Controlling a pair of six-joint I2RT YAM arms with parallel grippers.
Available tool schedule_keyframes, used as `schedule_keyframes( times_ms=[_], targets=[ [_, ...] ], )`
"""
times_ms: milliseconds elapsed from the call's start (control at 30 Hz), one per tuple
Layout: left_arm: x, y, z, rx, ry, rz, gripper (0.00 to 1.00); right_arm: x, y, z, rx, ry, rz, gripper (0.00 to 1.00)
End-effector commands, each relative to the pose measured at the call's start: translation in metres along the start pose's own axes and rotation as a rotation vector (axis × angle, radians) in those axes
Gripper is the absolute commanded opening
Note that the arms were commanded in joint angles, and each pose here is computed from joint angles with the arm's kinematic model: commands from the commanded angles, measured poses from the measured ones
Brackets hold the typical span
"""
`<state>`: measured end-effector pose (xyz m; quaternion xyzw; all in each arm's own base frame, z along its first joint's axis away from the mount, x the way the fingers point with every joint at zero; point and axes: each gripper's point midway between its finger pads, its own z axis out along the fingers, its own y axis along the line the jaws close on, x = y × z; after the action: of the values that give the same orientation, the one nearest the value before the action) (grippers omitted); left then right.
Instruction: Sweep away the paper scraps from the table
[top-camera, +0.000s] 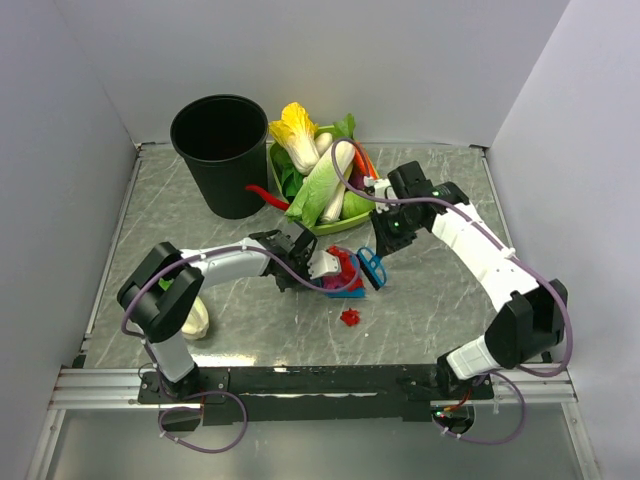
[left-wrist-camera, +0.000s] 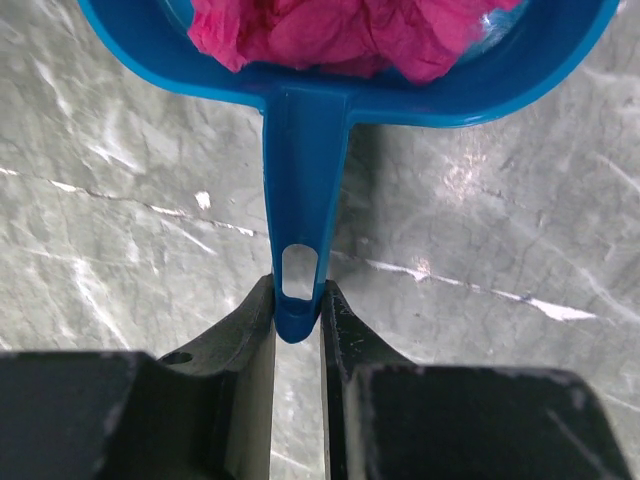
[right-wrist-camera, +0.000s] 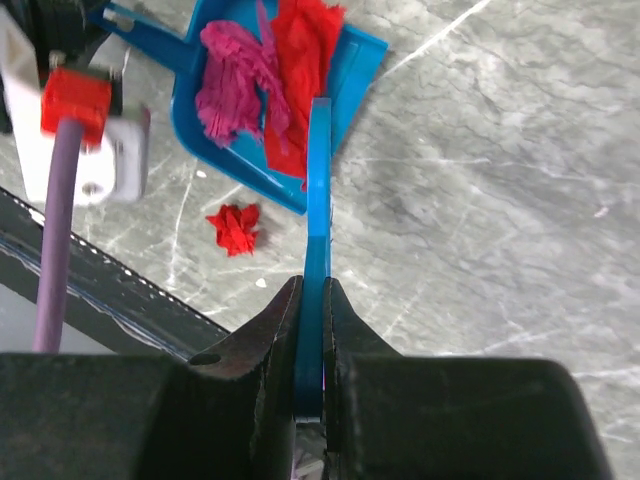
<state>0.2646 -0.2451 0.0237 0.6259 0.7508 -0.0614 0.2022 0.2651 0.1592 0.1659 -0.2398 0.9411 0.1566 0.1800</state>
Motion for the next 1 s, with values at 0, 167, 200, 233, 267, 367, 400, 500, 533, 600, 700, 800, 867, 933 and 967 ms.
schedule_keyframes(
  times_ms=[0,167,200,233,267,367,400,500,533,600,700,800,867,933,967],
  targets=[
    [-0.029,0.004,-0.008,-0.011,-0.137,-0.009,0.01,-0.002,0.000,-0.032,0.043,-0.066,-0.051,0.00],
    [-0.038,0.007,-0.014,-0.008,-0.172,0.001,0.01,-0.008,-0.015,-0.052,0.115,-0.131,-0.033,0.00],
    [-0.041,0.007,-0.016,-0.009,-0.182,0.008,0.01,-0.010,-0.024,-0.055,0.131,-0.147,-0.004,0.00],
    [-0.042,0.006,-0.017,-0.004,-0.188,0.012,0.01,-0.011,-0.030,-0.057,0.144,-0.156,0.019,0.00],
    [-0.046,0.005,-0.021,0.003,-0.204,0.021,0.01,-0.011,-0.035,-0.060,0.155,-0.165,0.055,0.00],
    [-0.057,0.006,-0.030,0.009,-0.236,0.035,0.01,-0.010,-0.070,-0.066,0.207,-0.181,0.203,0.00],
    [-0.059,0.006,-0.032,0.012,-0.242,0.039,0.01,-0.008,-0.080,-0.065,0.218,-0.176,0.243,0.00],
    [-0.073,0.008,-0.046,0.016,-0.281,0.054,0.01,0.002,-0.109,-0.064,0.248,-0.161,0.345,0.00],
    [-0.076,0.008,-0.049,0.021,-0.289,0.060,0.01,0.003,-0.118,-0.066,0.259,-0.170,0.365,0.00],
    [-0.086,0.012,-0.060,0.020,-0.310,0.067,0.01,0.006,-0.120,-0.062,0.252,-0.166,0.373,0.00],
    [-0.101,0.015,-0.077,0.023,-0.342,0.063,0.01,0.006,-0.121,-0.057,0.244,-0.170,0.363,0.00],
    [-0.113,0.018,-0.099,0.024,-0.367,0.065,0.01,0.009,-0.123,-0.058,0.227,-0.180,0.396,0.00],
    [-0.124,0.024,-0.115,0.005,-0.391,0.062,0.01,0.009,-0.120,-0.057,0.213,-0.182,0.404,0.00],
    [-0.127,0.031,-0.126,-0.025,-0.389,0.049,0.01,0.008,-0.119,-0.057,0.199,-0.191,0.415,0.00],
    [-0.129,0.033,-0.132,-0.035,-0.392,0.036,0.01,0.007,-0.118,-0.057,0.194,-0.196,0.416,0.00]
  ],
)
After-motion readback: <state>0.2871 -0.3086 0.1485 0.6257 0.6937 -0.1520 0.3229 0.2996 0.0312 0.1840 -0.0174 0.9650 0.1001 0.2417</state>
